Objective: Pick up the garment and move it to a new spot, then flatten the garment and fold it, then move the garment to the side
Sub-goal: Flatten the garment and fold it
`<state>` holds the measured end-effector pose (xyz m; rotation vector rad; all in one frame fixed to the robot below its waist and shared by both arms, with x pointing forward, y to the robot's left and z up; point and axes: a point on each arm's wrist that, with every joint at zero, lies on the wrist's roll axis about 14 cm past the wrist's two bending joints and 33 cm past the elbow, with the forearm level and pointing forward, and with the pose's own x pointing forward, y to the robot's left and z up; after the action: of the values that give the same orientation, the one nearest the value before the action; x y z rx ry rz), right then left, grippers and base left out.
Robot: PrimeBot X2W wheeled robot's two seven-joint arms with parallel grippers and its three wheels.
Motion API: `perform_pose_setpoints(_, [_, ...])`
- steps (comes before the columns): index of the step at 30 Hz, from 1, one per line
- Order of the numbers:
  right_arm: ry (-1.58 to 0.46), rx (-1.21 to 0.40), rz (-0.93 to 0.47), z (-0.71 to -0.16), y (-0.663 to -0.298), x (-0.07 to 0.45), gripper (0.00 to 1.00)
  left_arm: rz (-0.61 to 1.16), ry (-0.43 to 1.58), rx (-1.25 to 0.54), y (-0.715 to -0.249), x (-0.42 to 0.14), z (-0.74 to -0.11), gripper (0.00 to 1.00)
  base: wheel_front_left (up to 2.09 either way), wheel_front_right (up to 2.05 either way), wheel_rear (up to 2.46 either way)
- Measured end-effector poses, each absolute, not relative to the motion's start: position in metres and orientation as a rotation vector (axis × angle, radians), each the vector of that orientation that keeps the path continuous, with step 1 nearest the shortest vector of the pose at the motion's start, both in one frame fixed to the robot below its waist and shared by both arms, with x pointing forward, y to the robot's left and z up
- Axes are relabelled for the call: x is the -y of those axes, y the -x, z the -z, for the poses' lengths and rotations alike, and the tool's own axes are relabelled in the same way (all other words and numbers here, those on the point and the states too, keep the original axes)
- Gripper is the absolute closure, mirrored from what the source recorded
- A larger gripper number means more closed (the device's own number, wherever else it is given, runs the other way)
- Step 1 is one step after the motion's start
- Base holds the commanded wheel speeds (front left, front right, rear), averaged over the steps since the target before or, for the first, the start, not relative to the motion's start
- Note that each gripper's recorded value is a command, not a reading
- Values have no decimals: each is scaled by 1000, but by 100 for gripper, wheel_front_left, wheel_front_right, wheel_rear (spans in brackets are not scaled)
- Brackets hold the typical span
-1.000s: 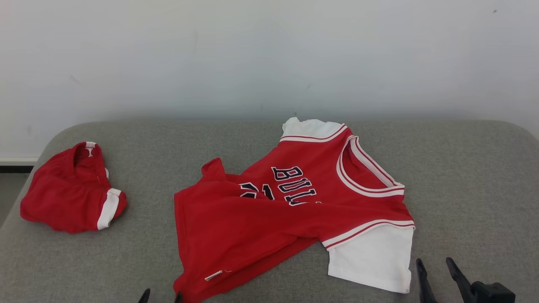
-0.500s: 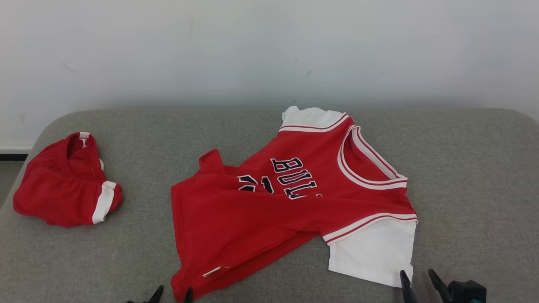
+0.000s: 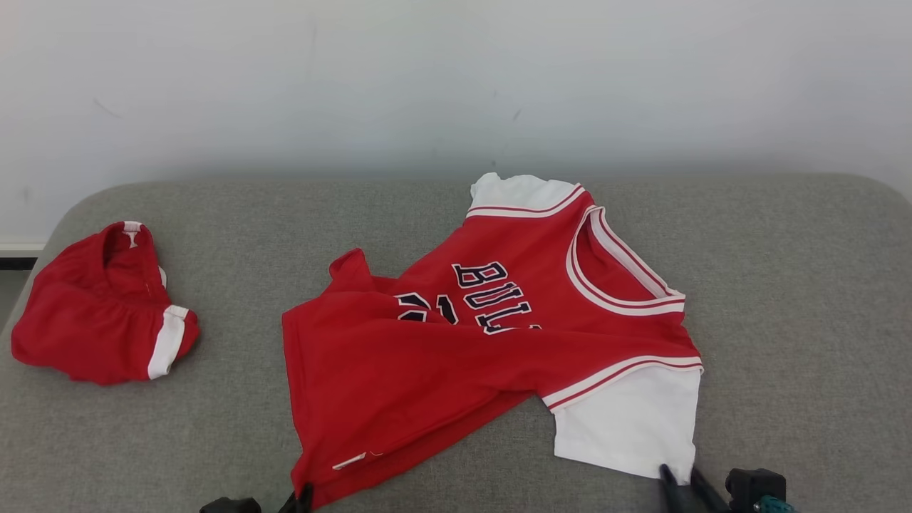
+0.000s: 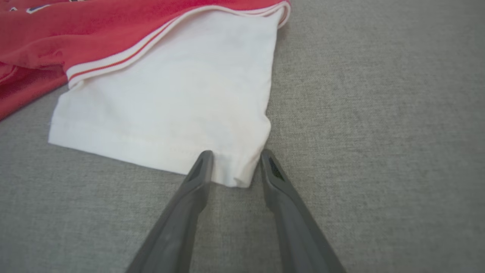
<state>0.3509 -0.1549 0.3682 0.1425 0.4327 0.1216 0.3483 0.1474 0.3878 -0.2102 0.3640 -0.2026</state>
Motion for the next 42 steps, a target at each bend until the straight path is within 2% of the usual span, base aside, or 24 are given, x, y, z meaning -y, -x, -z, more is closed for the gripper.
perform_pose_setpoints(7, [-159,-404,-129,-375,-357,151,100,210,228,-306,-356,-149,-405,100,0,0,0])
perform_pose_setpoints(16, [-133,-117,-136,-460,-403,174,100,281,130,-105,-391,-152,-468,100,0,0,0])
perform_pose_setpoints(26, [-25,219,-187,-612,-498,190,100,442,-87,207,-501,-128,-623,100,0,0,0])
perform_pose_setpoints(31, [26,370,-208,-692,-548,186,100,460,-163,329,-557,-123,-696,100,0,0,0])
perform_pose_setpoints(36, [50,421,-228,-738,-598,177,100,456,-160,393,-610,-119,-739,100,0,0,0])
perform_pose_setpoints(42, [17,442,-242,-779,-655,168,100,427,-170,422,-665,-121,-761,100,0,0,0])
